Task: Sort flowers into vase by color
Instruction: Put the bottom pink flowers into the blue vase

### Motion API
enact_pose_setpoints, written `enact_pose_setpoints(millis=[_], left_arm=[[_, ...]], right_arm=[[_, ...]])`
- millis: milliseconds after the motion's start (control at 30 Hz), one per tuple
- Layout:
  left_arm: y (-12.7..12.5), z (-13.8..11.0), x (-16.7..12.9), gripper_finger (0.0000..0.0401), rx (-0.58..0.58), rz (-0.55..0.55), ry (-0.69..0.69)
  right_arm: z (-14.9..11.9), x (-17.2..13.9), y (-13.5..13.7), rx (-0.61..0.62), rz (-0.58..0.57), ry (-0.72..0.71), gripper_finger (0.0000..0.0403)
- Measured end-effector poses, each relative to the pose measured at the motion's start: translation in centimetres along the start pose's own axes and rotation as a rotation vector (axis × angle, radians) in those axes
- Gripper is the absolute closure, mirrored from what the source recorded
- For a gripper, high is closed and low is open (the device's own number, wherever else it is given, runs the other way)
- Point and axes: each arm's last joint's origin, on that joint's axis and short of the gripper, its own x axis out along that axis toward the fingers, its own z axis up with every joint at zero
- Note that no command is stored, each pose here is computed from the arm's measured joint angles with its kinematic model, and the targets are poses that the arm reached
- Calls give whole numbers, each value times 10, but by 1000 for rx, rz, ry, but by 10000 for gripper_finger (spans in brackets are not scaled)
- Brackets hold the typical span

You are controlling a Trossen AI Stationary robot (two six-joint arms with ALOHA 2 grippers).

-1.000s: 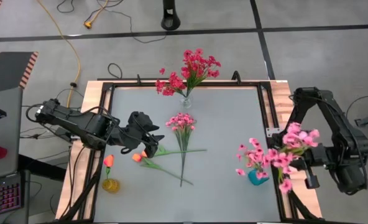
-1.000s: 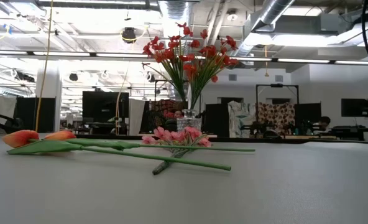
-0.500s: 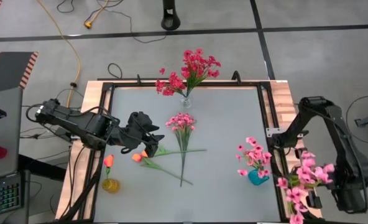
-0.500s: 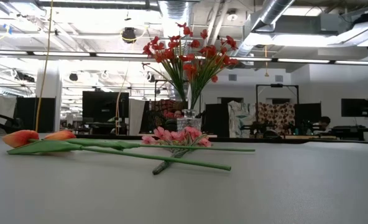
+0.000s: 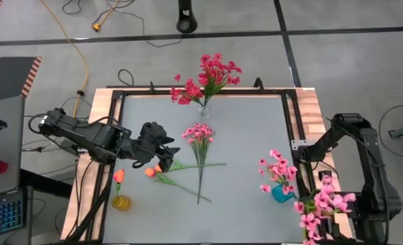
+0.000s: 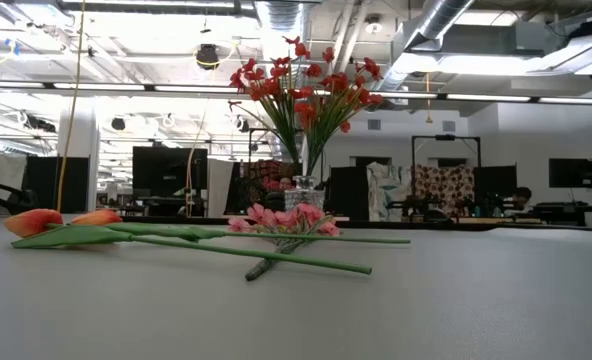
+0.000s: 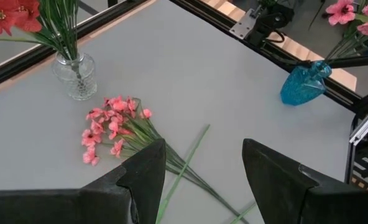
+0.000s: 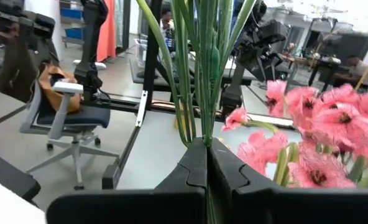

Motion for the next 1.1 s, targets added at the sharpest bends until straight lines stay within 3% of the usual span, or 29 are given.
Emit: enact_pose_setpoints(millis=[267,567,833,1100], left_arm=[[0,0,0,201,12,0,0],[0,0,0,201,-2,-5,5],[0,0,0,201,-11,-6,6],[0,0,0,201,-19,-6,6]], right_arm=[[-8,1,8,-16,-5,6,379],[-47,5,6,32,-19,-13,379],[-47,6,2,-6,-20,-24,379],[-32,2,-17,-25,-7,-23,379]])
